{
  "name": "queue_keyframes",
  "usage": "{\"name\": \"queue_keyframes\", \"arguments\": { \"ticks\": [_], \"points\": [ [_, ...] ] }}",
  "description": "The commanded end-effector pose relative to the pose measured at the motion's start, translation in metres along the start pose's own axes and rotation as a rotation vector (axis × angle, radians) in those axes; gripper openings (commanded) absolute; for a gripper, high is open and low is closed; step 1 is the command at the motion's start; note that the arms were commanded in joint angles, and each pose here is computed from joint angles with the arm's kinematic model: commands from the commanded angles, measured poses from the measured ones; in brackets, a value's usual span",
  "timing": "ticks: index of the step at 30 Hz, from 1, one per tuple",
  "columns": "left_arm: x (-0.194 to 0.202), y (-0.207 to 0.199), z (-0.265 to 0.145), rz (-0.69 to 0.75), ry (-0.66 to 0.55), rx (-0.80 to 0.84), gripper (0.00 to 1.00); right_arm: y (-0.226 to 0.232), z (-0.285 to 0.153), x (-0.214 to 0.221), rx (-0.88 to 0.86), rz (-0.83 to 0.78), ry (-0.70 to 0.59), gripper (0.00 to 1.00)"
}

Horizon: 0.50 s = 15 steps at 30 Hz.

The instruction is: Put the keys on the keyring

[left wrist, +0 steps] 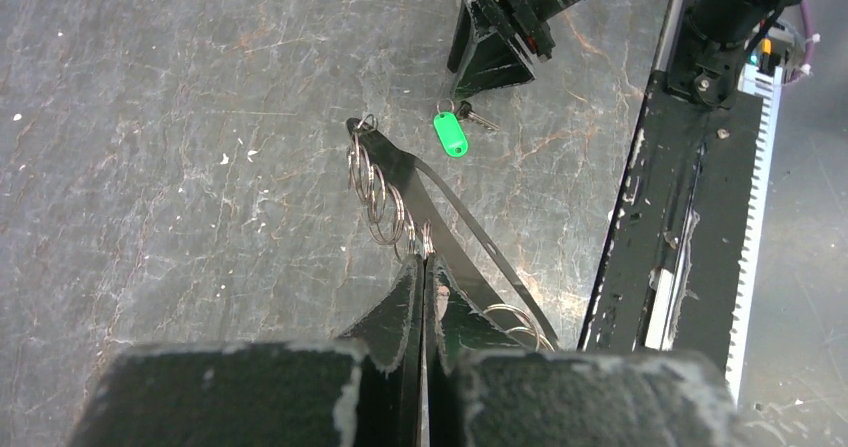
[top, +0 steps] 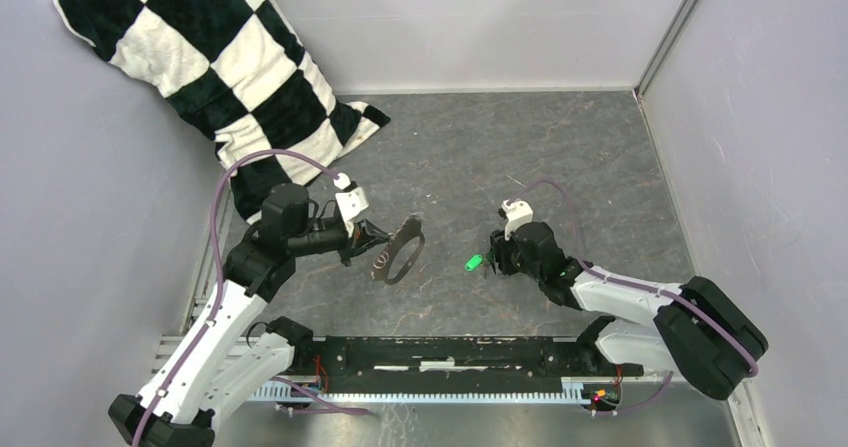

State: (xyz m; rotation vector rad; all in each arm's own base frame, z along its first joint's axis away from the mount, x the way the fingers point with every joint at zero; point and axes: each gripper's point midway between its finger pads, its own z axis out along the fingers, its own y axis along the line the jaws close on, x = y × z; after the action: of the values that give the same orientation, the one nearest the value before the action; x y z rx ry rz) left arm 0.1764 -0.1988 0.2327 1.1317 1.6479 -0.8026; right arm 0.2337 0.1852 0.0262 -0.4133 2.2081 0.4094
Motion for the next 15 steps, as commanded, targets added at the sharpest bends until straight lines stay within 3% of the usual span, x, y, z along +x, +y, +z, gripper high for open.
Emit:
{"name": "queue_keyframes", "arguments": {
  "ticks": [1,4,8,11,15],
  "points": [
    [-0.011,0.008,-0.001,-0.061,-0.057,-0.071,0.02,0.015,0.007,-0.036,-0.085,0.062,-0.135,0.47],
    [-0.012,0.010,-0.003,-0.073,-0.064,-0.096,0.02,0.021,0.006,-0.043,-0.122,0.080,-0.149,0.49],
    [-0.008,0.006,-0.004,-0.077,-0.059,-0.086,0.02,0.036,-0.007,-0.070,-0.204,0.054,-0.238,0.61],
    [-0.003,0.002,-0.004,-0.069,-0.056,-0.071,0.02,0.060,-0.031,-0.114,-0.323,-0.027,-0.356,0.64],
    [-0.004,-0.007,-0.003,-0.057,-0.062,-0.011,0.02,0.112,-0.085,-0.184,-0.550,-0.175,-0.520,0.59]
  ]
}}
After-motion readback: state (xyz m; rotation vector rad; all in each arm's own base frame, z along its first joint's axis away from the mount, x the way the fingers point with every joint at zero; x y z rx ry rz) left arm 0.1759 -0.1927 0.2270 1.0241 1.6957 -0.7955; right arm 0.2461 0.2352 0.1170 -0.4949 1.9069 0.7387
